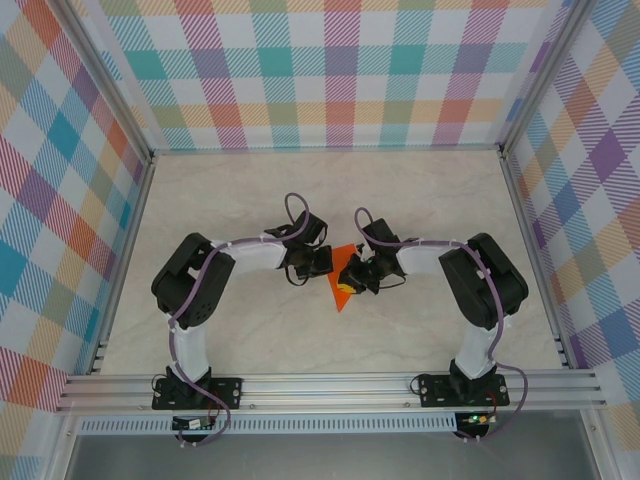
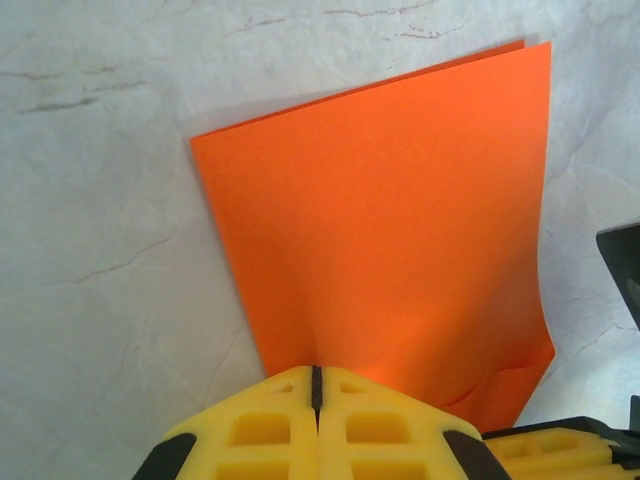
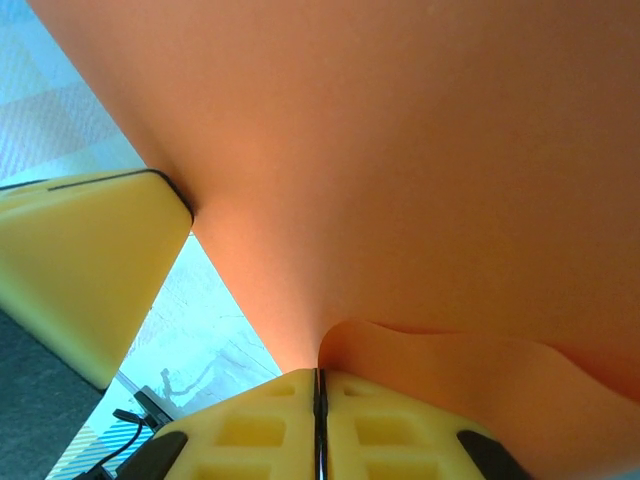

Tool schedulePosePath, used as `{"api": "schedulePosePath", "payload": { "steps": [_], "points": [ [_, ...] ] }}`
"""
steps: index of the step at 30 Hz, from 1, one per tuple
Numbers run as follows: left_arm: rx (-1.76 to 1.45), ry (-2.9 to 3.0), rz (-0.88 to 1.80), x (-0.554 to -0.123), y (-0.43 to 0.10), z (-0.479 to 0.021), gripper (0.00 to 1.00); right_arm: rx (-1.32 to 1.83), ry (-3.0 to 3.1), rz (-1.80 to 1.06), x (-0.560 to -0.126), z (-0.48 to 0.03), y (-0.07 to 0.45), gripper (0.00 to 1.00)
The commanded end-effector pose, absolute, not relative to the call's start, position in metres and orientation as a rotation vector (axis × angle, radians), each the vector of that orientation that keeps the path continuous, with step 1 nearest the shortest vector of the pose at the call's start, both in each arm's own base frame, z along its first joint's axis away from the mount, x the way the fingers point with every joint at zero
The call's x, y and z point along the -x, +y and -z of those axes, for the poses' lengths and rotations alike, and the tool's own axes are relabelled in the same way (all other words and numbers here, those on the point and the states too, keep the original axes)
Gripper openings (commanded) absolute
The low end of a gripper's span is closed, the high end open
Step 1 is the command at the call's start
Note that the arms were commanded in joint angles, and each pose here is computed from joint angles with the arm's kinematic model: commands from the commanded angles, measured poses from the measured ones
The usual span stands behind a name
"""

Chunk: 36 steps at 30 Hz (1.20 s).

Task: Fold a paper plane with a square sheet of paper (pick it up from the middle)
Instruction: Third fold the triangle at the center of the table.

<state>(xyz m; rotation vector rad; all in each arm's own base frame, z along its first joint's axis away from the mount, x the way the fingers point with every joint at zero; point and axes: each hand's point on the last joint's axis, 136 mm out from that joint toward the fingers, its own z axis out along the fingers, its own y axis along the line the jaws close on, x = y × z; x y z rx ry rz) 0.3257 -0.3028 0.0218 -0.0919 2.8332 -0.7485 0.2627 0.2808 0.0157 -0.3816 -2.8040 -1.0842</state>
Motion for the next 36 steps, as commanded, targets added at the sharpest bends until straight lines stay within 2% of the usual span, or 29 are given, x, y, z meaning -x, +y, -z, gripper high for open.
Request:
{"api": "schedulePosePath", "payload": {
  "steps": [1, 26, 36],
  "points": [
    [0.091, 2.894, 0.726, -0.321, -0.300, -0.007, 0.01, 0.347, -2.830, 1.045, -0.257, -0.005, 0.275, 0.10],
    [0.071, 2.916, 0.720, -0.317, -0.300, 0.000, 0.00, 0.282, -2.840, 1.155, -0.260, -0.013, 0.282, 0.10],
    [0.070, 2.917, 0.718, -0.316, -0.299, 0.000, 0.00, 0.304, -2.841, 1.079, -0.257, -0.001, 0.276, 0.11]
  ]
}}
